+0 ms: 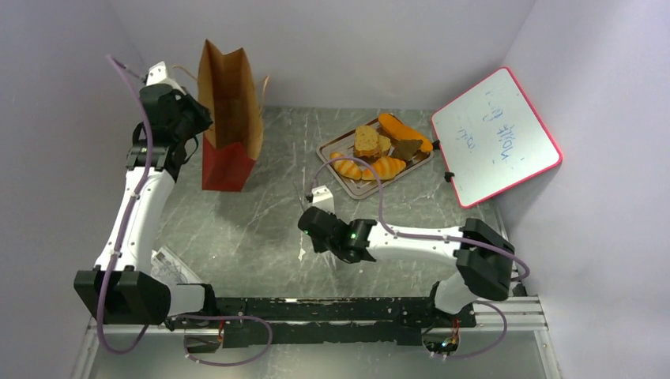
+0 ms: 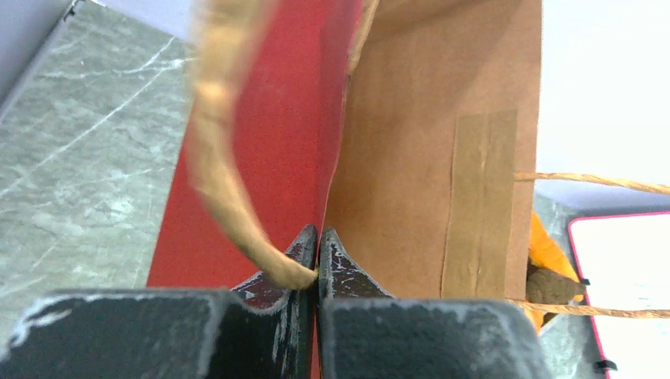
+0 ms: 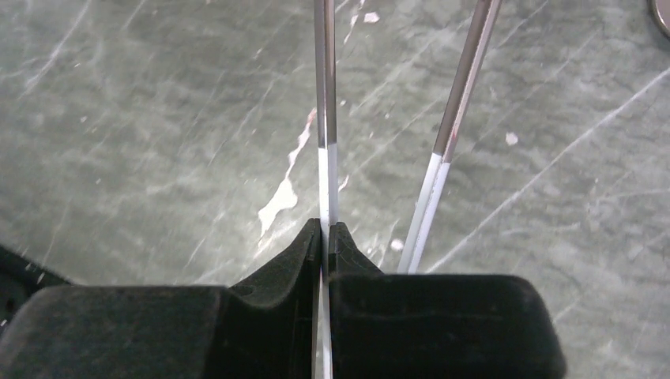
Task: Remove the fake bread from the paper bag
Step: Place the paper bag at the center of the board.
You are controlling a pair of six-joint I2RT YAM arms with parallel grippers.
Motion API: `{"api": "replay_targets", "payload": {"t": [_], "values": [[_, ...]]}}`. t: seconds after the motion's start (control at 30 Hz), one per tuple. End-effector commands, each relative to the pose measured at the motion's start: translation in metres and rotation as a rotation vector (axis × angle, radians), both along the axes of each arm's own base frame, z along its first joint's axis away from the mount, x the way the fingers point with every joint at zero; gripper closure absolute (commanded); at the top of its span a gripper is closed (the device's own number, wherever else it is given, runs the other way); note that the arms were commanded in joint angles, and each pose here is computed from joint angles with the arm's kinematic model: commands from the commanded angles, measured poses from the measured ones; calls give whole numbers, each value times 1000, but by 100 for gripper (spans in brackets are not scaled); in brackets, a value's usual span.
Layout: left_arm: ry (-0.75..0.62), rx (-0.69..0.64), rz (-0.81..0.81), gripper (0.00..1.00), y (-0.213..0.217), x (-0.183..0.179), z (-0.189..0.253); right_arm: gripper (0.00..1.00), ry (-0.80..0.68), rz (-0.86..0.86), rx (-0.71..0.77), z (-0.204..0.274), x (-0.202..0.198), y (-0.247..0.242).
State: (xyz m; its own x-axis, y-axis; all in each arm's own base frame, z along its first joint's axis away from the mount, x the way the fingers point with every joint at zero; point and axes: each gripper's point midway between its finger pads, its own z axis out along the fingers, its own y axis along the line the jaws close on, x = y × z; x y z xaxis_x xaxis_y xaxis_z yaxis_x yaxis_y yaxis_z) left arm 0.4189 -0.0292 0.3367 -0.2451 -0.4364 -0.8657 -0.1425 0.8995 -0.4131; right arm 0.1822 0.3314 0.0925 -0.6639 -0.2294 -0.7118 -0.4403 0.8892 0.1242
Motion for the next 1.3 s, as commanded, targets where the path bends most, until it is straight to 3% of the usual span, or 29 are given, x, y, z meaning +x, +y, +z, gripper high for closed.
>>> {"api": "replay_targets", "payload": {"t": [0.0,0.4,1.27], "values": [[-45,-175,-100,93,-7,-4,2,100,-23,19,47,-1,28,23],[-178,-472,-333,93,-38,-11,14,100,29,-12,56,-32,76,44],[-101,-527,-302,93,-35,-18,-51,100,85,-19,42,-57,89,39]]}}
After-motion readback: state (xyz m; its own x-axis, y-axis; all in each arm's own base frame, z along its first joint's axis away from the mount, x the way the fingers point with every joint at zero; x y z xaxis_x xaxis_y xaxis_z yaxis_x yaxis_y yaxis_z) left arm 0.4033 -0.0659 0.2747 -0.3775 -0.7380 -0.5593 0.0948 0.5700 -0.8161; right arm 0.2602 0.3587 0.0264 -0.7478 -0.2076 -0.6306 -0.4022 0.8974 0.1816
